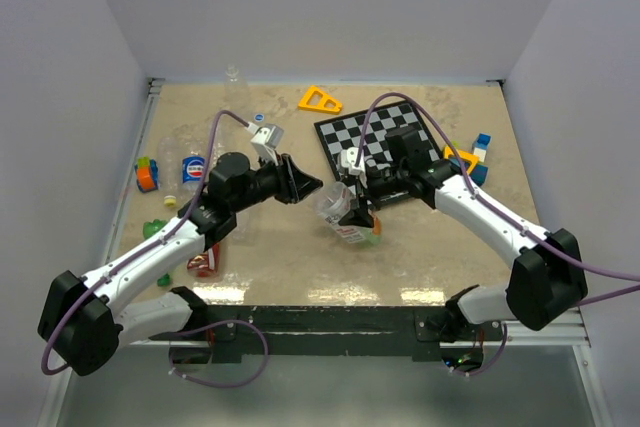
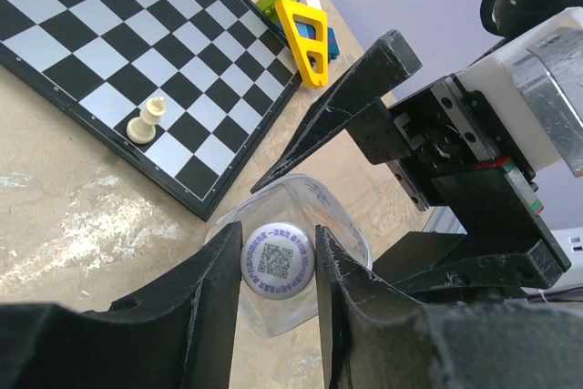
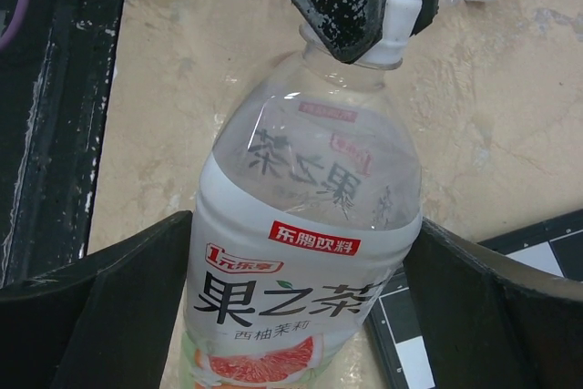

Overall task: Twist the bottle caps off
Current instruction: Pick up the plastic bottle at the center of the board.

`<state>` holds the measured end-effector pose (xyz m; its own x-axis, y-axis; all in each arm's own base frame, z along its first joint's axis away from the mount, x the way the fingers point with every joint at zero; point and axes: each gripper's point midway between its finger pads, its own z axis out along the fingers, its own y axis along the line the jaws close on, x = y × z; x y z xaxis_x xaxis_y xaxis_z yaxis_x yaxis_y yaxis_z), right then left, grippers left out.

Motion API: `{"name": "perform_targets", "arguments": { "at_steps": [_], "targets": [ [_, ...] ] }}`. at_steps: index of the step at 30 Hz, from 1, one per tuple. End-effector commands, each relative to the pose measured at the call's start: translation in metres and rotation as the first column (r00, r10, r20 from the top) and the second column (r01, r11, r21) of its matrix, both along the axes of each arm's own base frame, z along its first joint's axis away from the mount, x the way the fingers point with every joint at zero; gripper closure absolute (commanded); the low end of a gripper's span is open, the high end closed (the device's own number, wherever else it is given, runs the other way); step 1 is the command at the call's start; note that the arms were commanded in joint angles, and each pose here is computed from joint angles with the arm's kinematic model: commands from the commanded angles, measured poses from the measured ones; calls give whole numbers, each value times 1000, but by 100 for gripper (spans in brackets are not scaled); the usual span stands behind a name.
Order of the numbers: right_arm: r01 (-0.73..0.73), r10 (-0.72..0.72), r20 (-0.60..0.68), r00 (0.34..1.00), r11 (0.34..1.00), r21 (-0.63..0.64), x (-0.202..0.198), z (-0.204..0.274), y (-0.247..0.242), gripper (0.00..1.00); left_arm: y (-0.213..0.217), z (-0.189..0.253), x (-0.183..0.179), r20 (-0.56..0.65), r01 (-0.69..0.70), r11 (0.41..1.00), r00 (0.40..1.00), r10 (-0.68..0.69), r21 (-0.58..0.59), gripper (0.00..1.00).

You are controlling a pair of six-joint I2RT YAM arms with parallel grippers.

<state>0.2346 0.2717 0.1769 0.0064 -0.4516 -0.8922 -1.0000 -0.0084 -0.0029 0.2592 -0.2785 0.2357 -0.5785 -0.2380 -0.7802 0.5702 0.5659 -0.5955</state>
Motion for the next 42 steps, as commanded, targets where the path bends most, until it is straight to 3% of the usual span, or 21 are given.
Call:
{"name": "perform_targets", "arguments": {
  "at_steps": [1,13,16,18,25,28,32,40,42],
  "targets": [
    [51,-51,6,999,999,4,9,3,4,3,-1,48,6,101,-27,995,994,37,-99,100],
    [44,-43,-75,996,999,9,7,-5,9,2,5,56,0,117,-38,988,992,56,-148,100],
    [28,-27,-81,996,1000,15,4,-4,10,8,5,55,0,116,-40,987,992,58,-153,100],
    [13,-11,-81,997,1000,23,2,-1,10,17,5,56,-1,118,-36,987,992,55,-155,100],
    [-30,32,-65,997,999,31,-5,4,10,67,8,56,-1,139,-41,989,988,61,-145,100],
    [-46,48,-45,998,999,28,-7,5,7,79,11,62,-4,166,-40,989,984,64,-142,100],
    [-83,83,-5,997,996,25,-12,9,5,84,22,72,-6,214,-61,991,973,85,-117,75],
    [-122,121,82,989,993,4,-18,16,-4,89,51,91,-14,330,-129,992,936,125,-10,2],
    [-130,129,111,985,992,0,-19,18,-6,89,57,94,-18,358,-135,991,926,121,14,0]
  ]
}}
